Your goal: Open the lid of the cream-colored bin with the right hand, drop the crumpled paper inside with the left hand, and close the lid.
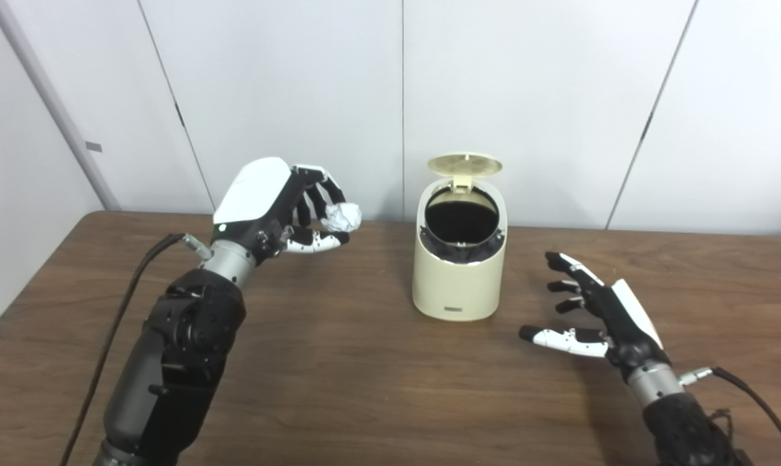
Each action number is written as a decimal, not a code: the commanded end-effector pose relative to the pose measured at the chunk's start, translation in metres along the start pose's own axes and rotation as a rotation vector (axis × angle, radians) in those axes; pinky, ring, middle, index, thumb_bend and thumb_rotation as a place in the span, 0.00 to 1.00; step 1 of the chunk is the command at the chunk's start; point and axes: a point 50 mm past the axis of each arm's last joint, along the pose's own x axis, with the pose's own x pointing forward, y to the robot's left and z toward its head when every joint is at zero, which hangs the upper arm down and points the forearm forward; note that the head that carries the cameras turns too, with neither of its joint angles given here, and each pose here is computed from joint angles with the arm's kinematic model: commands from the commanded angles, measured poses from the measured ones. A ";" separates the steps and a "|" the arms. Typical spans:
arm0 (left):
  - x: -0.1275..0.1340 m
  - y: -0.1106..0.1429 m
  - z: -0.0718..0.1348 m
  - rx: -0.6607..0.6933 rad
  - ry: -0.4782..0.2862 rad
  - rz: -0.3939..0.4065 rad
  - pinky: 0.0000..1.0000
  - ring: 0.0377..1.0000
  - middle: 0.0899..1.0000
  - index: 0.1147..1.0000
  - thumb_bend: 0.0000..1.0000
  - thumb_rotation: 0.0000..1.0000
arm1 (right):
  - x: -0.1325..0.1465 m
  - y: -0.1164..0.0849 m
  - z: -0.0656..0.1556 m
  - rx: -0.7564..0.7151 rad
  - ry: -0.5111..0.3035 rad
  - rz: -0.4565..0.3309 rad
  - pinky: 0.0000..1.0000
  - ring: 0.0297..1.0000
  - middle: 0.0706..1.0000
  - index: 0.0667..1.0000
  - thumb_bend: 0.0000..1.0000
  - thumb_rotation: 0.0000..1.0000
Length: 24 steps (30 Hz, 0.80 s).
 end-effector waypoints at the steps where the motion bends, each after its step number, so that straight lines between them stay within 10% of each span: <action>1: 0.017 0.016 0.016 0.018 -0.081 0.088 0.28 0.34 0.41 0.48 0.50 0.00 | 0.010 -0.009 0.017 -0.009 -0.068 -0.036 0.64 0.79 0.89 0.90 0.67 0.35; 24: 0.043 0.008 0.044 -0.002 -0.126 0.110 0.23 0.31 0.40 0.49 0.49 0.00 | 0.019 -0.004 0.013 -0.003 -0.058 -0.025 0.65 0.78 0.88 0.90 0.69 0.34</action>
